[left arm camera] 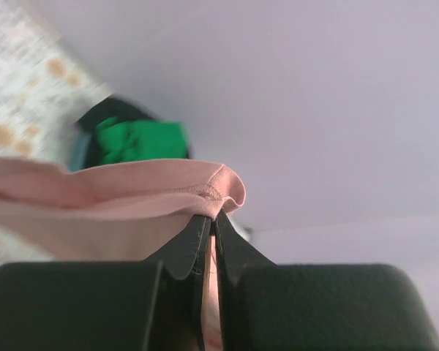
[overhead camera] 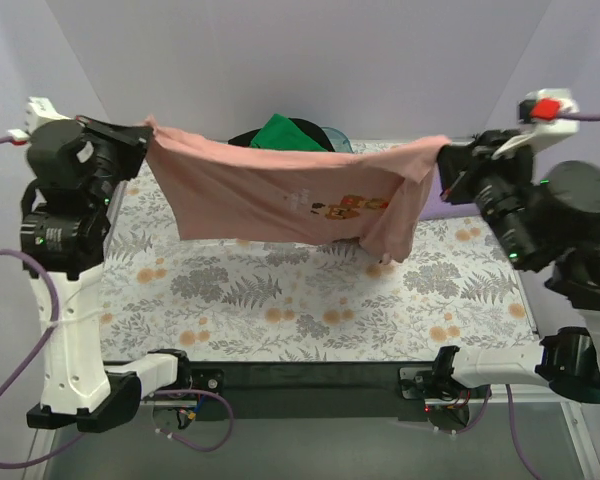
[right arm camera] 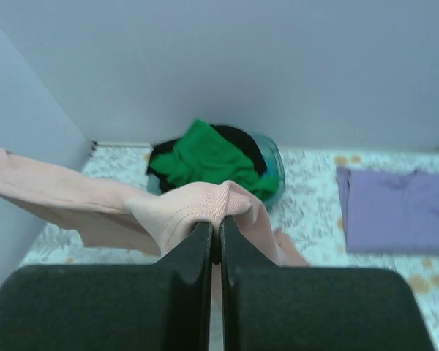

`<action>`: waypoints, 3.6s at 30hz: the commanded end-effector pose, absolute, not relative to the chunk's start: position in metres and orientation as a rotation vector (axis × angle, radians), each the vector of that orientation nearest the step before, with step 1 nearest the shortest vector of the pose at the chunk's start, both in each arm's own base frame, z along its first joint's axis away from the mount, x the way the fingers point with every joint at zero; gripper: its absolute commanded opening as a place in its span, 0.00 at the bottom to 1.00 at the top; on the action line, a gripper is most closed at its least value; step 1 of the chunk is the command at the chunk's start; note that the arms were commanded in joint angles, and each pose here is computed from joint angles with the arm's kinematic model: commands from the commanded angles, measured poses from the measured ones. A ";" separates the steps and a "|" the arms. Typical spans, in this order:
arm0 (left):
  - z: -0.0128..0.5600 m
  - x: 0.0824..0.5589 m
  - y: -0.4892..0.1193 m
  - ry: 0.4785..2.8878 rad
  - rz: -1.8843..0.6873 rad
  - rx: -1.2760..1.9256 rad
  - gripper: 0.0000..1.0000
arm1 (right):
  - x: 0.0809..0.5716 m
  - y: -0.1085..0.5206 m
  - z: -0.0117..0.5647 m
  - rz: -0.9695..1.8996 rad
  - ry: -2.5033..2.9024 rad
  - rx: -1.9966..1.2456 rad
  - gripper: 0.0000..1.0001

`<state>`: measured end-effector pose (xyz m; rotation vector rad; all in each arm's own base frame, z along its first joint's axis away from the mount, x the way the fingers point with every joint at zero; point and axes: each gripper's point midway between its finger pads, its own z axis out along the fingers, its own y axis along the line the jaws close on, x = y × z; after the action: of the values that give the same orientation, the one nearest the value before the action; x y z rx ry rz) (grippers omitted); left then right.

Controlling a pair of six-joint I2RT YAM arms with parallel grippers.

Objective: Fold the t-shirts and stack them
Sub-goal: Flatten the tshirt out

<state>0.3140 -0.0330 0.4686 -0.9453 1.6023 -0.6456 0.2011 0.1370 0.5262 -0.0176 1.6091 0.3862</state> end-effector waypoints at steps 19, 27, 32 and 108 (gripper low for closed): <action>0.653 0.195 -0.052 1.161 -0.876 -0.493 0.00 | 0.132 0.076 0.713 0.605 0.887 -0.197 0.01; 0.428 0.312 -0.020 1.546 -0.571 -0.892 0.00 | 0.228 0.141 0.552 0.038 1.240 -0.189 0.01; 0.263 0.331 0.004 1.711 -0.335 -1.168 0.00 | 0.294 0.142 0.415 -0.039 1.419 -0.136 0.01; 0.102 0.374 -0.029 2.283 -0.093 -1.131 0.00 | 0.452 0.164 0.063 0.194 2.400 -0.187 0.45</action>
<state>0.3751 -0.0399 0.0838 -1.1324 2.3355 -0.1358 0.4476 0.1447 0.0549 -0.1188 2.4257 0.0763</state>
